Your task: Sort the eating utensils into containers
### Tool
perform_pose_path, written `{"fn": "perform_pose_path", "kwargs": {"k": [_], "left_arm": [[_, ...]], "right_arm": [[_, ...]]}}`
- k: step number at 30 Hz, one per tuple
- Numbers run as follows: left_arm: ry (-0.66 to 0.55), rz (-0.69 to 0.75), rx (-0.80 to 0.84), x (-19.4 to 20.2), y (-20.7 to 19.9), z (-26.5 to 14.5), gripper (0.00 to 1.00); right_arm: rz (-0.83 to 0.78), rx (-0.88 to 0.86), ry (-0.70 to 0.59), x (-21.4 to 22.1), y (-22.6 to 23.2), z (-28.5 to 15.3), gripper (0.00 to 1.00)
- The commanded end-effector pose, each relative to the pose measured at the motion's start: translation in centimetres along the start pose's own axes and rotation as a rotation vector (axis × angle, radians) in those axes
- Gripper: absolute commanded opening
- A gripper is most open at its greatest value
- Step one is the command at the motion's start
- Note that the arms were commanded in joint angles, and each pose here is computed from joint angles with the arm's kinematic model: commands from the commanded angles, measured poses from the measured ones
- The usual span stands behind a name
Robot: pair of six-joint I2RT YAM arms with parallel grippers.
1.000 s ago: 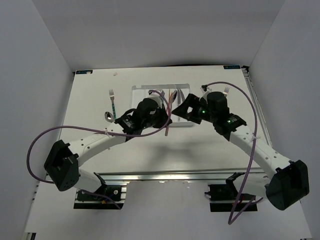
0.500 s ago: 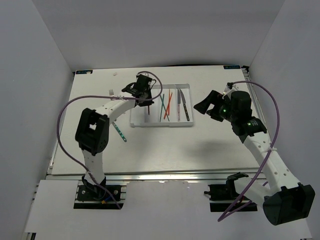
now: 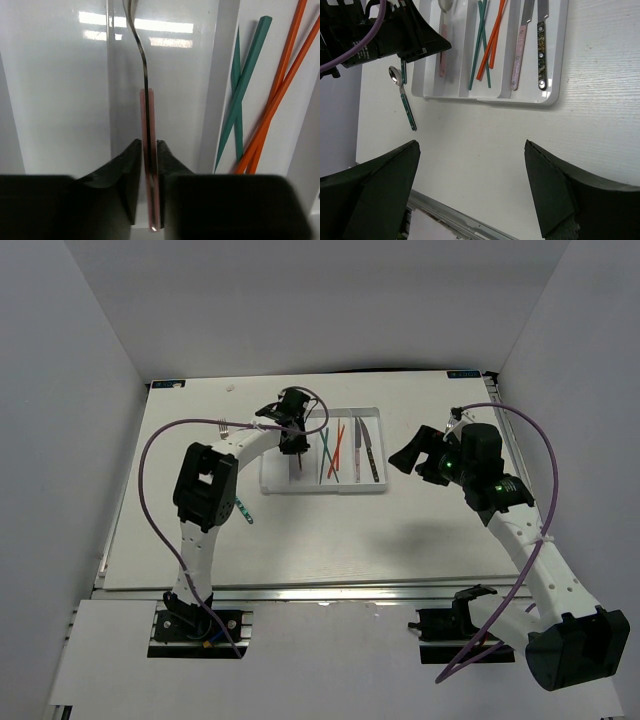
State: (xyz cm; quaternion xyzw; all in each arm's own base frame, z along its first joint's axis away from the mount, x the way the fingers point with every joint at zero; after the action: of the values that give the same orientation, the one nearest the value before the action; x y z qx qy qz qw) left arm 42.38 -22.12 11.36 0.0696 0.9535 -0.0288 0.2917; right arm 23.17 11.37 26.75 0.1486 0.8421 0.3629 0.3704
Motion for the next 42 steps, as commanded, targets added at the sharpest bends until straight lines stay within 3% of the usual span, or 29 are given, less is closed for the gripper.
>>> {"fn": "perform_pose_path", "kwargs": {"k": [1,6,10,11,13,17,23,25,28,40,42], "left_arm": [[-0.071,-0.024,0.047,-2.0,-0.2,-2.2,0.33],[-0.124,-0.022,0.049,-2.4,0.4,-5.3,0.71],[-0.167,-0.062,-0.064,-2.3,3.1,-8.3,0.83],[-0.201,-0.104,-0.091,-2.7,4.5,-9.9,0.93],[-0.183,-0.166,-0.156,-1.0,6.6,-10.2,0.98],[-0.166,-0.312,-0.268,1.6,11.2,-11.4,0.98],[-0.116,-0.477,-0.426,5.3,13.6,-11.0,0.96],[-0.090,-0.523,-0.477,6.0,13.9,-10.6,0.93],[-0.046,-0.571,-0.509,7.1,13.9,-9.6,0.76],[0.040,-0.605,-0.481,11.4,13.4,-6.1,0.66],[0.063,-0.602,-0.482,12.2,13.4,-5.8,0.59]], "right_arm": [[-0.037,-0.030,-0.023,-0.7,0.7,-0.6,0.89],[-0.040,-0.031,-0.019,-0.7,0.7,-0.4,0.89],[-0.040,-0.037,-0.018,-0.7,0.7,-0.4,0.89],[-0.043,-0.040,-0.021,-0.7,0.7,-0.4,0.89],[-0.058,-0.040,-0.020,-0.6,0.5,-0.4,0.89],[-0.064,-0.030,-0.003,-0.2,-0.1,0.1,0.89],[-0.057,-0.044,0.069,0.7,-0.7,1.2,0.89],[-0.051,-0.046,0.076,0.9,-0.8,1.3,0.89],[-0.050,-0.046,0.078,1.1,-1.1,1.3,0.89],[-0.065,-0.041,0.081,1.4,-1.3,1.1,0.89],[-0.065,-0.041,0.077,1.3,-1.3,1.1,0.89]]}}
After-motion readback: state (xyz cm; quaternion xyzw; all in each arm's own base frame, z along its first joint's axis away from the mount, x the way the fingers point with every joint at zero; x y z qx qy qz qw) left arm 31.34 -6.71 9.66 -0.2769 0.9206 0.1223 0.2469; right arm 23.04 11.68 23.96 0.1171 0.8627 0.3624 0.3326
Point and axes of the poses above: each gripper's point midway between its finger pads, its own z axis out along the fingers, its own y axis along the line the jaws close on, x = y × z, the point moved 8 cm from there along -z, back along the fingers, and after that the axes turned 13 degrees about z, right-handed, at the moved point
